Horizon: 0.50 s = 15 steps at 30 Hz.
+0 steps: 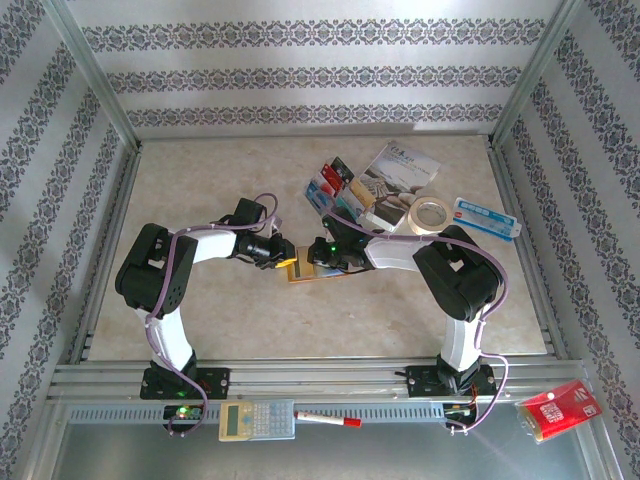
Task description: Take the credit cards out of the card holder
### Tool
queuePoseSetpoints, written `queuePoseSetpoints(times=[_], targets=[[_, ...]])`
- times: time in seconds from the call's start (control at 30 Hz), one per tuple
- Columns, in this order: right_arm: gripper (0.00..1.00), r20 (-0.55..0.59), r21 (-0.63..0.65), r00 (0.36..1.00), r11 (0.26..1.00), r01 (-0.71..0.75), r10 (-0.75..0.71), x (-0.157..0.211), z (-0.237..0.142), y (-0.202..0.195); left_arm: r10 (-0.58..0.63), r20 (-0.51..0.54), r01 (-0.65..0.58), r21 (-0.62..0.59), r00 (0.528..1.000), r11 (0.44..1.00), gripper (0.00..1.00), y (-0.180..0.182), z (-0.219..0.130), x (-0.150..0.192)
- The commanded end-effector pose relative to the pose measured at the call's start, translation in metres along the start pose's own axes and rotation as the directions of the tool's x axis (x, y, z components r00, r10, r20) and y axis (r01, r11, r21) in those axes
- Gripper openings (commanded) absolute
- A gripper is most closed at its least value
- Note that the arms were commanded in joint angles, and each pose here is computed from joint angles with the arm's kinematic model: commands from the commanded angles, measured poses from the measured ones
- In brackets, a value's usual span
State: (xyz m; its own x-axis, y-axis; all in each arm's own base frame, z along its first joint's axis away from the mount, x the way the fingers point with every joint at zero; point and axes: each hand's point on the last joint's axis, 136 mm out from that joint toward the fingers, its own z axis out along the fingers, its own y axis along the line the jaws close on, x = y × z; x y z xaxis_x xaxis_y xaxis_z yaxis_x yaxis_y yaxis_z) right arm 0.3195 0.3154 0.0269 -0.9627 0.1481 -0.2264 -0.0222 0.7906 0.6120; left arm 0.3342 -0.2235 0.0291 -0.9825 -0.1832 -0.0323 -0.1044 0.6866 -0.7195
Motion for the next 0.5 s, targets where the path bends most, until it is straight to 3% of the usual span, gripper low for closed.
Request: queuePoseSetpoints(times=[0.0, 0.47], targets=[[0.16, -0.011, -0.028, 1.0, 1.0, 0.01, -0.01, 0.0026, -0.0008, 0.003, -0.005, -0.03, 0.004, -0.041, 1.0, 0.999, 0.22, 0.0083, 0.0054, 0.0075], [0.06, 0.009, -0.035, 1.0, 0.999, 0.016, -0.016, -0.0006, -0.0061, 0.0024, 0.004, -0.018, -0.004, -0.038, 1.0, 0.999, 0.23, 0.0034, 0.0015, 0.0043]])
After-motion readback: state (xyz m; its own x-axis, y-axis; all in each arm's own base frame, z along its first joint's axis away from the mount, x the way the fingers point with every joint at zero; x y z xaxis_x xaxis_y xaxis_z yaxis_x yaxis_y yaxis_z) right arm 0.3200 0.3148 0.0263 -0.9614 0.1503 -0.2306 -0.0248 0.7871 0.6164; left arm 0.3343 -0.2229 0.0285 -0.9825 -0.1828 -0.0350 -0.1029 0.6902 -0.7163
